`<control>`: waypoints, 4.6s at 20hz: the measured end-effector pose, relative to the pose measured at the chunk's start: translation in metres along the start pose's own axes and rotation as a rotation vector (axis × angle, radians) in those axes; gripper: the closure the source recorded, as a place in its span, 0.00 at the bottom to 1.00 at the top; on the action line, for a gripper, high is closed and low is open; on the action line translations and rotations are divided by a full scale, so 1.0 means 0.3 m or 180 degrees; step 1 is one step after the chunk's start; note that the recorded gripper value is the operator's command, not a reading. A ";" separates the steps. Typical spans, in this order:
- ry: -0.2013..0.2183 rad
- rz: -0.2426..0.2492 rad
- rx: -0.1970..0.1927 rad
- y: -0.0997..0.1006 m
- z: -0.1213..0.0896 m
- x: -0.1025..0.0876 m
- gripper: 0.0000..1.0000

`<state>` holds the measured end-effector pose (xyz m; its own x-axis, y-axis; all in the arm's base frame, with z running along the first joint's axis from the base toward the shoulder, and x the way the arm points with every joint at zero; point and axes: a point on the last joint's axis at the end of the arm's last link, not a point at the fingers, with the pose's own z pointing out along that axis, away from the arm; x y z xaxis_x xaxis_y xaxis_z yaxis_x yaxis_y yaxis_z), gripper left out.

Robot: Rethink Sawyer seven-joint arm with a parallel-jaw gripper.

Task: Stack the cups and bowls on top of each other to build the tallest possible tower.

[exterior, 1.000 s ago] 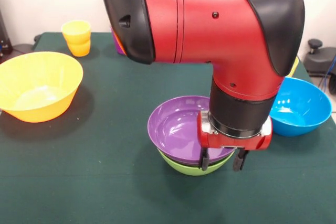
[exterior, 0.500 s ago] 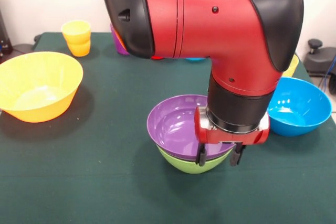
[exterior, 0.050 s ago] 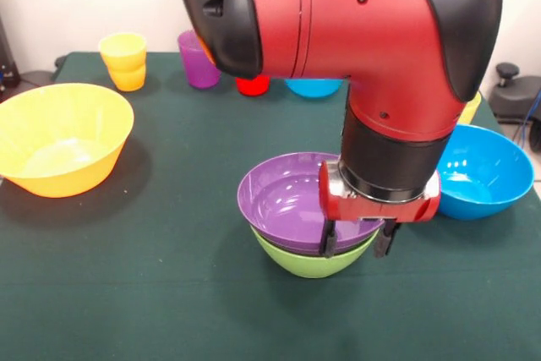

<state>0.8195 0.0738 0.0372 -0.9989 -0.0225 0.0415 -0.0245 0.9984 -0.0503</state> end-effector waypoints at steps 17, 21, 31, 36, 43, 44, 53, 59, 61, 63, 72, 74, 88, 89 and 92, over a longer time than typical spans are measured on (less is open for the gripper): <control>0.0052 -0.0040 0.0006 0.014 -0.001 0.027 0.00; 0.0062 -0.0047 0.0012 0.014 -0.002 0.032 0.00; 0.0087 -0.0043 0.0086 -0.016 -0.014 0.048 0.00; 0.0099 -0.0027 0.0131 -0.039 -0.011 0.053 0.00; 0.0114 -0.0011 0.0185 -0.064 -0.007 0.059 0.00; 0.0116 -0.0009 0.0190 -0.067 -0.006 0.060 0.00; 0.0061 -0.0015 0.0217 -0.071 -0.063 0.050 0.00; -0.0138 -0.0003 0.0263 -0.078 -0.228 0.003 0.00; -0.0176 0.0012 0.0270 -0.084 -0.262 -0.011 0.00; -0.0249 0.0050 0.0273 -0.094 -0.332 -0.045 0.00; -0.0532 0.0253 0.0263 -0.135 -0.662 -0.169 0.00; -0.0592 0.0296 0.0261 -0.146 -0.734 -0.182 0.00; -0.0912 0.0060 0.0135 0.019 -0.804 -0.126 0.00; -0.0944 0.0019 0.0134 0.041 -0.788 -0.116 0.00; -0.1044 -0.0104 0.0129 0.099 -0.731 -0.079 0.00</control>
<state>0.8511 0.1151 0.2535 -0.9571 -0.0765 -0.2794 -0.0519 0.9942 -0.0941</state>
